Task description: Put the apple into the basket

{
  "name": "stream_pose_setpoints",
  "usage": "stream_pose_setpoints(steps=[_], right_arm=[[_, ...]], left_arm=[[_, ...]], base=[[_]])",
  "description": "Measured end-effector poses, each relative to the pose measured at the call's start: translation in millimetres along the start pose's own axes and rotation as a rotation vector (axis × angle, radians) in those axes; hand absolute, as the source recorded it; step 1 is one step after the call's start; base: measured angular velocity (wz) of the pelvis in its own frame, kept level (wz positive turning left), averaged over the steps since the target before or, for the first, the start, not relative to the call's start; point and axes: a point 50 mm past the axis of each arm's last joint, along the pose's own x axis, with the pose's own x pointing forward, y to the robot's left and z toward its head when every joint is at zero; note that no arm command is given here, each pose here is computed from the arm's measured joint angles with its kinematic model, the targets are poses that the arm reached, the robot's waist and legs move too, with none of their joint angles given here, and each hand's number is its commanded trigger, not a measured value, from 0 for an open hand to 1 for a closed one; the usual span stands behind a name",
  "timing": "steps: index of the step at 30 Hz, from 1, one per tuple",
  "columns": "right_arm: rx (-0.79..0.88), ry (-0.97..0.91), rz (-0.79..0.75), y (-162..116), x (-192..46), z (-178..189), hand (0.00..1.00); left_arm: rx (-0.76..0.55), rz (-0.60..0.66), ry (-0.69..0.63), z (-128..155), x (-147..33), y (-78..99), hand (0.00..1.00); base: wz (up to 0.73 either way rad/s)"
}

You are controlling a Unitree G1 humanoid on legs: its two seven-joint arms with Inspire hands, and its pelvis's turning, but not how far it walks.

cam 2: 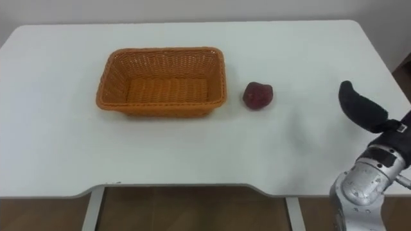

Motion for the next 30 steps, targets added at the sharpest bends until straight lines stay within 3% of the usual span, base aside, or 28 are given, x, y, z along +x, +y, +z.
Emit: stream_pose_setpoints(steps=[10, 20, 30], right_arm=[[-0.093, 0.099, 0.337, 16.5, -4.0, -19.8, 0.00], [-0.125, 0.173, 0.469, 22.7, 2.7, -34.4, 0.00], [-0.195, 0.200, 0.551, 23.6, 24.3, -38.2, 0.00]], left_arm=[[0.013, -0.068, -0.047, 16.6, 3.1, -2.5, 0.00], [0.008, -0.077, -0.047, 16.9, 3.2, -2.5, 0.00], [0.016, -0.091, -0.042, 15.5, 3.0, 3.6, 0.00]], base=[[0.02], [0.00], [0.06]])
